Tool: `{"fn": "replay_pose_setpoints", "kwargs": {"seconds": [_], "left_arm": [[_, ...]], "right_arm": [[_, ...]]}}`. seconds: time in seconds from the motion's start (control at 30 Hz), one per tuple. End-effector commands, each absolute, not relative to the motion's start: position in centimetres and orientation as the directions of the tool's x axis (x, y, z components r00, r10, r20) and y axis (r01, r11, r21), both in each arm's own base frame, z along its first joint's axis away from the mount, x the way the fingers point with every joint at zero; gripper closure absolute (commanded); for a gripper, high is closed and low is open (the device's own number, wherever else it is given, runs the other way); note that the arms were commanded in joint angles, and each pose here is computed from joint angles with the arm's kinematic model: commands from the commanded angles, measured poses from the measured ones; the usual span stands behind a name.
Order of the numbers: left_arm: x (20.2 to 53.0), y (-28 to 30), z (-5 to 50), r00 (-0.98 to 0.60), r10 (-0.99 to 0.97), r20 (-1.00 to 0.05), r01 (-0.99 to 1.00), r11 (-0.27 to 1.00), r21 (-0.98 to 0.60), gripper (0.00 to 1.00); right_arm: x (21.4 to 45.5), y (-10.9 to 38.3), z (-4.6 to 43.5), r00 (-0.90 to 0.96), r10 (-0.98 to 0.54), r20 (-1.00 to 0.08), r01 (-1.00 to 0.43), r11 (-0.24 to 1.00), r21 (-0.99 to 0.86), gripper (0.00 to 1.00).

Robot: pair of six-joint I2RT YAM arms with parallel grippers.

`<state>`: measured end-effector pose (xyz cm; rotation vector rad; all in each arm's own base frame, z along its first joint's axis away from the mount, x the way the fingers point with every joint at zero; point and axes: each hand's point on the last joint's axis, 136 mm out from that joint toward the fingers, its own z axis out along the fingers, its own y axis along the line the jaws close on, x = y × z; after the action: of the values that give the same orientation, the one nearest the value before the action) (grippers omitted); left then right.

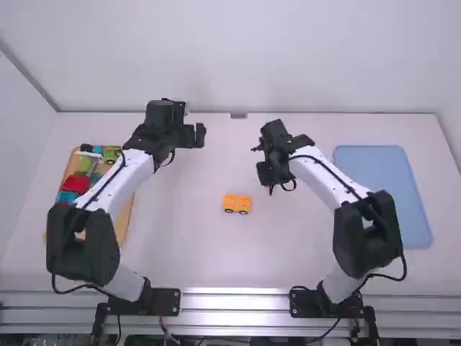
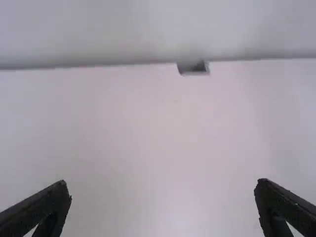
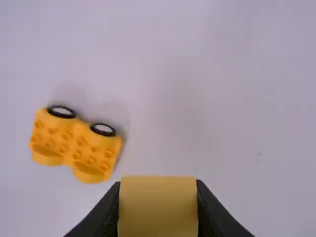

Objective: Assemble lego blocks to make yellow taxi

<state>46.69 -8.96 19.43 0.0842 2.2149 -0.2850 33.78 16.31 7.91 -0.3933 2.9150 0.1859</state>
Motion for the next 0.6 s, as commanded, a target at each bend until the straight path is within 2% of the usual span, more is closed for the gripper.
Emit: {"fn": "replay_pose_setpoints", "kwargs": {"seconds": [0.0,0.3,0.47,0.57], "left_arm": [[45.4,-8.9,21.6,-0.549,-0.034,-0.835,0.166,0.975,-0.148,0.01],[42.6,-8.1,22.1,-0.328,-0.065,-0.942,0.164,0.979,-0.125,0.01],[41.7,-8.2,22.0,-0.272,-0.074,-0.959,0.179,0.976,-0.126,0.01],[41.7,-8.3,22.0,-0.270,-0.075,-0.960,0.183,0.975,-0.127,0.01]], "right_arm": [[33.8,16.0,6.3,-0.977,-0.147,-0.151,-0.162,0.982,0.092,0.95],[33.3,14.7,1.3,-1.000,0.013,-0.011,0.012,0.998,0.060,0.94],[33.3,14.3,0.3,-0.997,0.069,0.033,0.072,0.993,0.096,1.00],[33.5,13.6,0.2,-0.981,0.187,0.048,0.191,0.978,0.085,1.00]]}}
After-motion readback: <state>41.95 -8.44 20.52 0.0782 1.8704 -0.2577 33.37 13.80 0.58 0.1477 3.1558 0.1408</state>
